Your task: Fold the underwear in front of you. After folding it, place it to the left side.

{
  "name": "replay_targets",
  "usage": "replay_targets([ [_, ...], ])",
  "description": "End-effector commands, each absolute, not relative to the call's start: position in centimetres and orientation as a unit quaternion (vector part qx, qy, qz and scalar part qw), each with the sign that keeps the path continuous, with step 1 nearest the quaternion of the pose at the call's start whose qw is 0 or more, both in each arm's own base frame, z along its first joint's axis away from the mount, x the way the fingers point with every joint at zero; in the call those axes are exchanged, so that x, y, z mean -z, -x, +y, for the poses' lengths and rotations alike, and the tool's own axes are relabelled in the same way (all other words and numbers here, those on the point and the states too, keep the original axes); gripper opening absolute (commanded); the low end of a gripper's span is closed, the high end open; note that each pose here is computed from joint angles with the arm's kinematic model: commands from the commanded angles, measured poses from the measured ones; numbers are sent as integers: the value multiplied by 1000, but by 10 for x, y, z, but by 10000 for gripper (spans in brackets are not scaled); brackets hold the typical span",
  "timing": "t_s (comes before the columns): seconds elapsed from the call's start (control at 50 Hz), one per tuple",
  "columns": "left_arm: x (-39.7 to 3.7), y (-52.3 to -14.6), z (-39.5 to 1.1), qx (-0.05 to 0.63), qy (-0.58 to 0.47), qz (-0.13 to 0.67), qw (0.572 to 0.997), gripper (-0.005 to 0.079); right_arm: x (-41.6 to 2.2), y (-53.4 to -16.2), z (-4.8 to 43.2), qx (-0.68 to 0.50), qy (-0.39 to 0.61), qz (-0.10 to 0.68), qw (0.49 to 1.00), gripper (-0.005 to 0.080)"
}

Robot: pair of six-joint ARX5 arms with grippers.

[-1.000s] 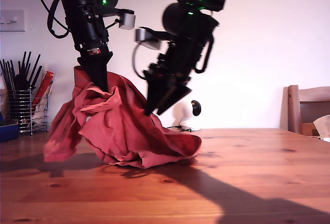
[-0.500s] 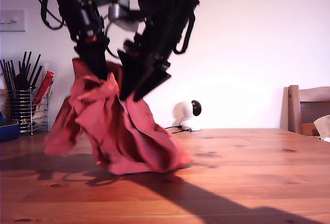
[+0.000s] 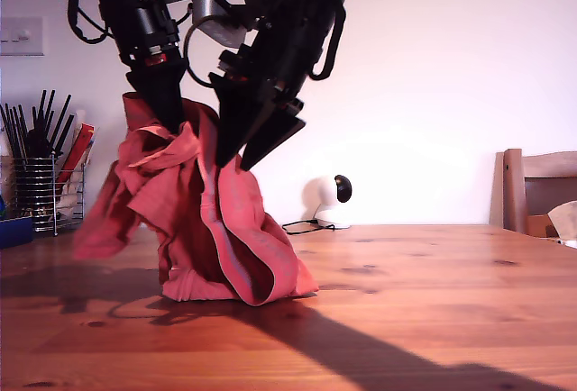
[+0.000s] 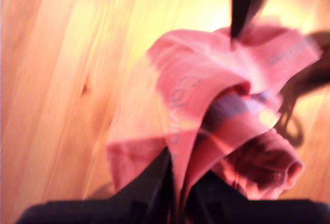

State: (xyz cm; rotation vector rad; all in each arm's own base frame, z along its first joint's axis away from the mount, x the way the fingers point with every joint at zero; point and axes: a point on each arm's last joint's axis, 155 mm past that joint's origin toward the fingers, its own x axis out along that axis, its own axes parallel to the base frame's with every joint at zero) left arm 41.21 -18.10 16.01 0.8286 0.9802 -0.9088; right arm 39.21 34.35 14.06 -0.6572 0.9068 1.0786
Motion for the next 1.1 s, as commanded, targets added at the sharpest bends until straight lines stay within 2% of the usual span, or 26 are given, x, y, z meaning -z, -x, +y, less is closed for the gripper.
replay_targets([
  [0.0,-139,-410,-178,413,-364,463,694,-21,-181,-395,340,-486,292,372,735,446],
  [0.54,-152,-414,-195,458,-267,437,727,-21,-226,-414,377,-528,221,274,773,446],
  [0.8,-159,-410,-205,467,-202,443,738,-21,-229,-407,386,-542,213,267,767,446],
  [1.08,-161,-409,-205,471,-181,446,740,-21,-228,-403,390,-545,216,267,765,446],
])
